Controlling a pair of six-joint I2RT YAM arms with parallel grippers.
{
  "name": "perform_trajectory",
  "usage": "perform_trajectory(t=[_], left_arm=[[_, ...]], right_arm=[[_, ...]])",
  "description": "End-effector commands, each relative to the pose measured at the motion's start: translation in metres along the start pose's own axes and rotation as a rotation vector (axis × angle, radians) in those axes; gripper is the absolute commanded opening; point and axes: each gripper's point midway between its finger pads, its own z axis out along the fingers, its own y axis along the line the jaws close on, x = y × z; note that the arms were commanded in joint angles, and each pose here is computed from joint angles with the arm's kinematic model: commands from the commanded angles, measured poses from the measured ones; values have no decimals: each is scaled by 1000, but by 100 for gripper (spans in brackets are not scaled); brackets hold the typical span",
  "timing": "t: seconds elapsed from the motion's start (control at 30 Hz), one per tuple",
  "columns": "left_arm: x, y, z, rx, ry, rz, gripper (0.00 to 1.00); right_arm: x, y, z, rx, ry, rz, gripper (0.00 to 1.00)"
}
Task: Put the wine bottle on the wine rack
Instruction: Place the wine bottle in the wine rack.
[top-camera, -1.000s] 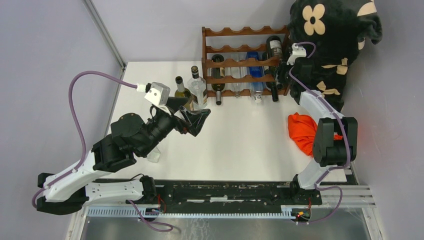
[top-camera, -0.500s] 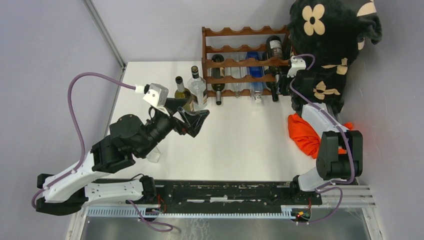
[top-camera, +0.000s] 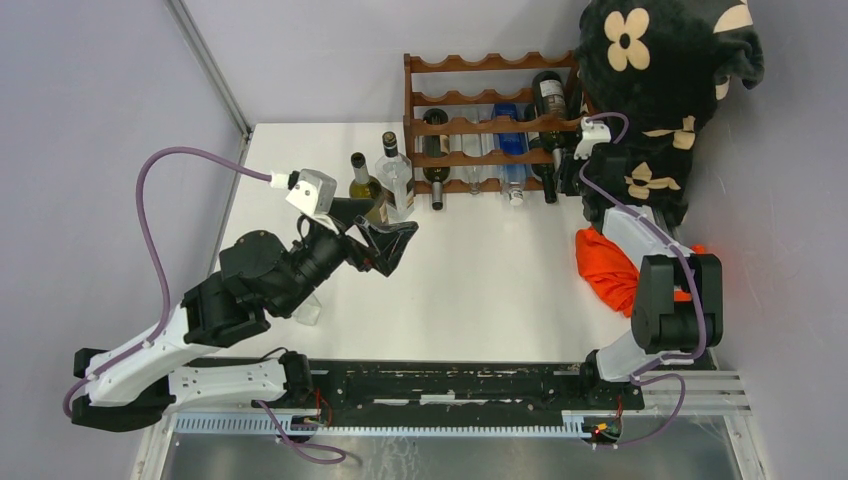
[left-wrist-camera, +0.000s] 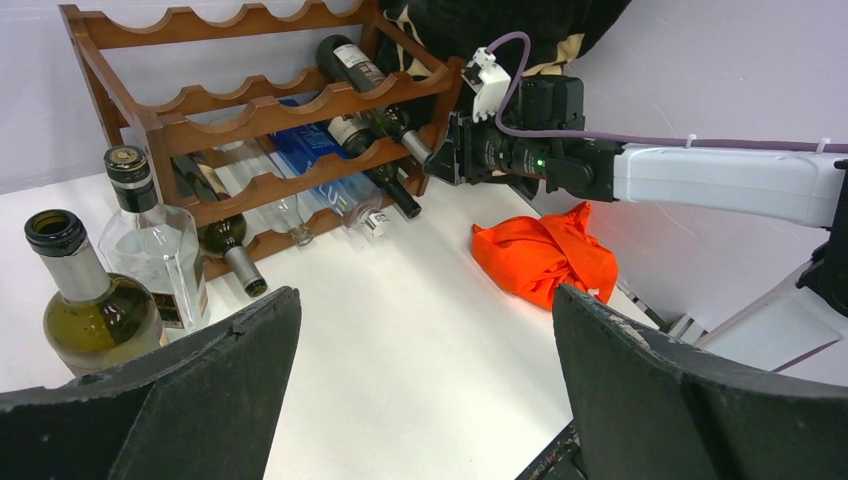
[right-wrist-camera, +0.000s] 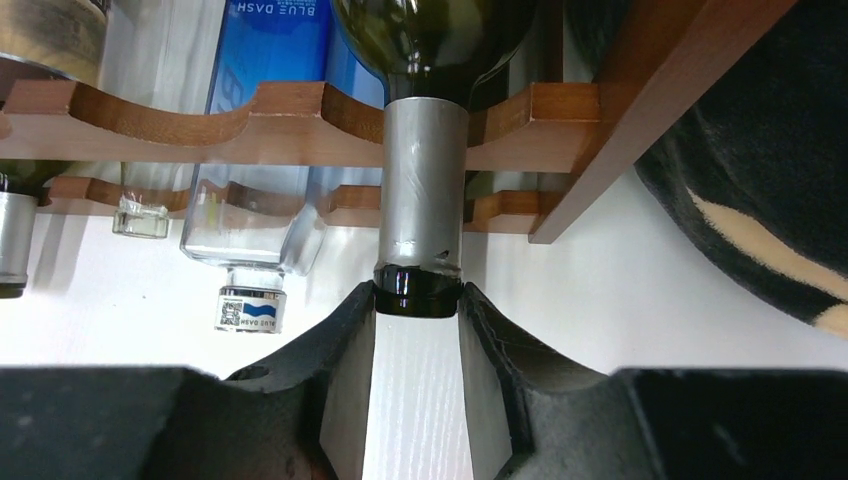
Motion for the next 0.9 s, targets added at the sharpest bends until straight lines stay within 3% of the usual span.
perform_trajectory(t=[0.0, 0.23, 0.4, 0.63, 0.87], left_arm=[[-10, -2, -2, 7, -32, -59, 100], [-11, -2, -3, 5, -36, -60, 100], [-12, -2, -3, 8, -38, -65, 100], [-13, -1, -5, 9, -40, -66, 100], [-17, -1, -9, 20, -52, -79, 100]], right_arm=[[-33, 3, 5, -23, -80, 12, 37], [-48, 3, 9, -24, -111, 14, 28], [-50, 2, 14, -19, -107, 16, 26], [-49, 2, 15, -29, -100, -19, 52], [-56, 5, -9, -43, -122, -92, 60]])
